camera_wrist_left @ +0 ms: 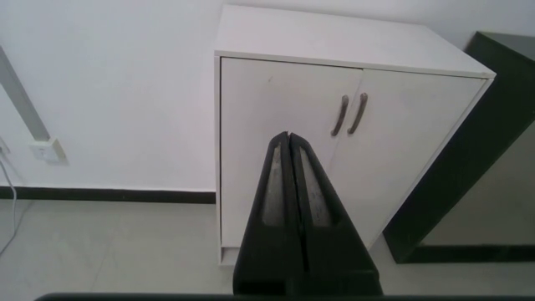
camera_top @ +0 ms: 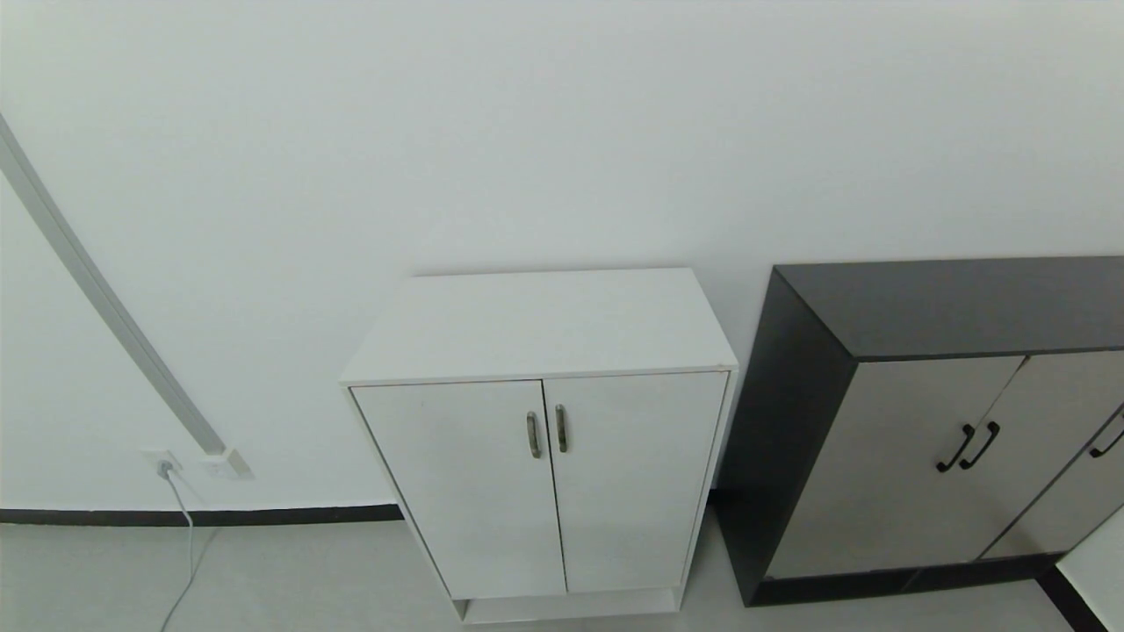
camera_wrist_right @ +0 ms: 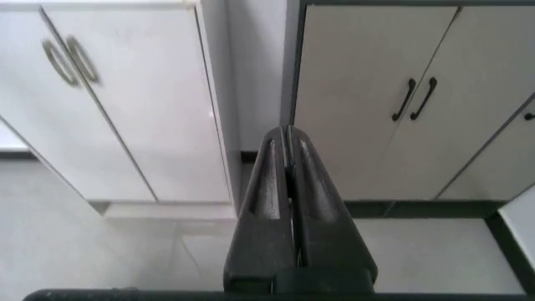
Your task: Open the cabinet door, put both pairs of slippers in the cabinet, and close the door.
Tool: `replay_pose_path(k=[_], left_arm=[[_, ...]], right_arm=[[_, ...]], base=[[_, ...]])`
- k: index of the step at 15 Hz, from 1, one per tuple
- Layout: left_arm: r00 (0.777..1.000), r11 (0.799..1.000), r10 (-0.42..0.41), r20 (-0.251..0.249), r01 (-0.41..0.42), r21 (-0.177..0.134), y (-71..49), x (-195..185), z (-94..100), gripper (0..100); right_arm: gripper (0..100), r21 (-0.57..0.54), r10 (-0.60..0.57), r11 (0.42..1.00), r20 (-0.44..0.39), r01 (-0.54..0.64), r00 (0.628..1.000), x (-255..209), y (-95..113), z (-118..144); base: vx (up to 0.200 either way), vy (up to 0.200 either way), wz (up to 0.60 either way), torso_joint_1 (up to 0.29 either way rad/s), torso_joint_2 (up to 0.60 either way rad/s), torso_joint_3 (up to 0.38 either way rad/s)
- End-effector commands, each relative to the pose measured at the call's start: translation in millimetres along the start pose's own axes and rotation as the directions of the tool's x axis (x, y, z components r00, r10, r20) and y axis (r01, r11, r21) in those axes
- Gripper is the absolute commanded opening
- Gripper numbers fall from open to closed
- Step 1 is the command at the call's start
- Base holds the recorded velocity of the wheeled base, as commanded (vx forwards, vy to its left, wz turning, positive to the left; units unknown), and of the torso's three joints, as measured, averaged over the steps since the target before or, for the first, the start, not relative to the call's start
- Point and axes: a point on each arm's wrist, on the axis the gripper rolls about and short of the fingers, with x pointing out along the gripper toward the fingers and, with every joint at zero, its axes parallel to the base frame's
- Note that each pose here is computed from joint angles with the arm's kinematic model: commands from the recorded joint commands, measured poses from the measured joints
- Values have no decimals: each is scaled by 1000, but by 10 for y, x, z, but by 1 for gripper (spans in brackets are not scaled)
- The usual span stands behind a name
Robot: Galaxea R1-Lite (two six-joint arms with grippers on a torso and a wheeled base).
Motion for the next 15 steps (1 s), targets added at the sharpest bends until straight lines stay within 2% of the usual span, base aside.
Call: replay_pose_path(k=[1, 3, 5, 7, 8, 10, 12, 13, 15], left_arm=[[1000, 1000, 0, -1, 0, -1, 0, 1, 1, 0], [1000, 1000, -1, -1, 1, 2, -1, 1, 1, 0], [1000, 1000, -1, -1, 1, 2, -1, 1, 1, 0], [1000, 1000, -1, -1, 1, 0, -1, 1, 1, 0], [1000, 1000, -1, -1, 1, 0, -1, 1, 1, 0], [1000, 1000, -1, -1, 1, 0, -1, 1, 1, 0], [1000, 1000, -1, -1, 1, 0, -1, 1, 1, 0], [1000, 1000, -1, -1, 1, -1, -1, 1, 1, 0], [1000, 1000, -1, -1, 1, 0, -1, 1, 1, 0]], right_arm=[[0, 2, -13, 1000, 21, 13, 1000, -16, -1, -5], [0, -7, -5, 1000, 18, 5, 1000, -16, 1, -8], [0, -83, 162, 984, 34, -159, 986, -30, -5, -10], [0, -53, 134, 990, 15, -133, 991, -15, -14, -6], [0, -26, 58, 998, 57, -57, 997, -45, -6, -16], [0, -12, -5, 1000, 64, 5, 998, -48, -13, -15], [0, -4, 1, 1000, 102, -1, 995, -76, -15, -26], [0, 64, -9, 998, 114, 1, 993, -81, -20, -19], [0, 72, -24, 997, 120, 15, 992, -83, -24, -17]], base=[[0, 0, 0, 0, 0, 0], [0, 0, 0, 0, 0, 0], [0, 0, 0, 0, 0, 0], [0, 0, 0, 0, 0, 0], [0, 0, 0, 0, 0, 0], [0, 0, 0, 0, 0, 0], [0, 0, 0, 0, 0, 0], [0, 0, 0, 0, 0, 0], [0, 0, 0, 0, 0, 0]])
